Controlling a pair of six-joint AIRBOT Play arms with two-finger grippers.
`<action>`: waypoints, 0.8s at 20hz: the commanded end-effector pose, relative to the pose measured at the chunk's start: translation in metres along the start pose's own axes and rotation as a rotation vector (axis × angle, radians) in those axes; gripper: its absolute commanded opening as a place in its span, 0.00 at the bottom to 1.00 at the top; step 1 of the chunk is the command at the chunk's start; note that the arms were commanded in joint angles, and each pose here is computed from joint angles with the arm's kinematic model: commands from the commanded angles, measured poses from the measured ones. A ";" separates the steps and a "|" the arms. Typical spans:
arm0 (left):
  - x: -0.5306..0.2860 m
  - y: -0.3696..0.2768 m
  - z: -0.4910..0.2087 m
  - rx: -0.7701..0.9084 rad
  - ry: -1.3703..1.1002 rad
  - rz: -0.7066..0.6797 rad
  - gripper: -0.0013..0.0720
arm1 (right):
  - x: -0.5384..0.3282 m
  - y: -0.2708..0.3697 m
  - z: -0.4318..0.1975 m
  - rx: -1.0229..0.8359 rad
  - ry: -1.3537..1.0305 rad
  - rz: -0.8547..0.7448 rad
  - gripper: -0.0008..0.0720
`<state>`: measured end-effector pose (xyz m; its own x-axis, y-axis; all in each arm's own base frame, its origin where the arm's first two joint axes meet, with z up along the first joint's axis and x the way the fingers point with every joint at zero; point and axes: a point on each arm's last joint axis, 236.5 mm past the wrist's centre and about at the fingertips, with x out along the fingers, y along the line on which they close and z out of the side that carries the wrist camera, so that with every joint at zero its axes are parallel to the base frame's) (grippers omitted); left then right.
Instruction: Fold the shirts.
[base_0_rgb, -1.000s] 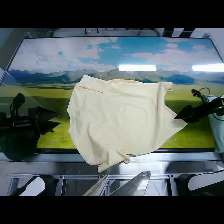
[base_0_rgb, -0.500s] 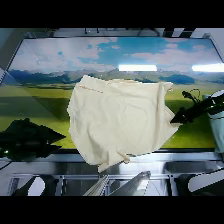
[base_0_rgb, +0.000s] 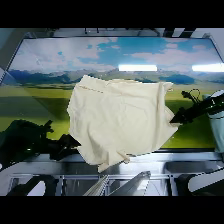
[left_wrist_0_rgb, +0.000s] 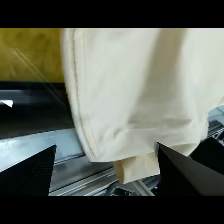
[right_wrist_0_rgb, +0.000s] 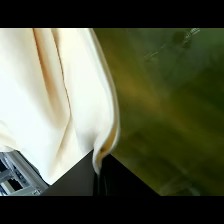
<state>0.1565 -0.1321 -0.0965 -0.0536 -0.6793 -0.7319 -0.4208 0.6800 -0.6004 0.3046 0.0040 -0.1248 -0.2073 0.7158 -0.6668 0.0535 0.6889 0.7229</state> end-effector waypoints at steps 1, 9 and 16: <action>0.037 0.008 -0.004 0.019 0.059 0.078 0.95 | 0.000 -0.005 0.017 -0.008 -0.072 -0.022 0.04; 0.066 -0.042 -0.007 0.115 0.118 -0.085 0.61 | 0.000 -0.001 0.012 -0.008 -0.052 -0.006 0.04; 0.001 -0.106 0.017 0.280 -0.067 -0.230 0.04 | -0.022 0.016 0.011 -0.020 -0.093 -0.020 0.04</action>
<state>0.1948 -0.2046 -0.0785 -0.0136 -0.7764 -0.6301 -0.2133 0.6179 -0.7568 0.3189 0.0003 -0.1182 -0.1373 0.7050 -0.6958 0.0322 0.7052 0.7082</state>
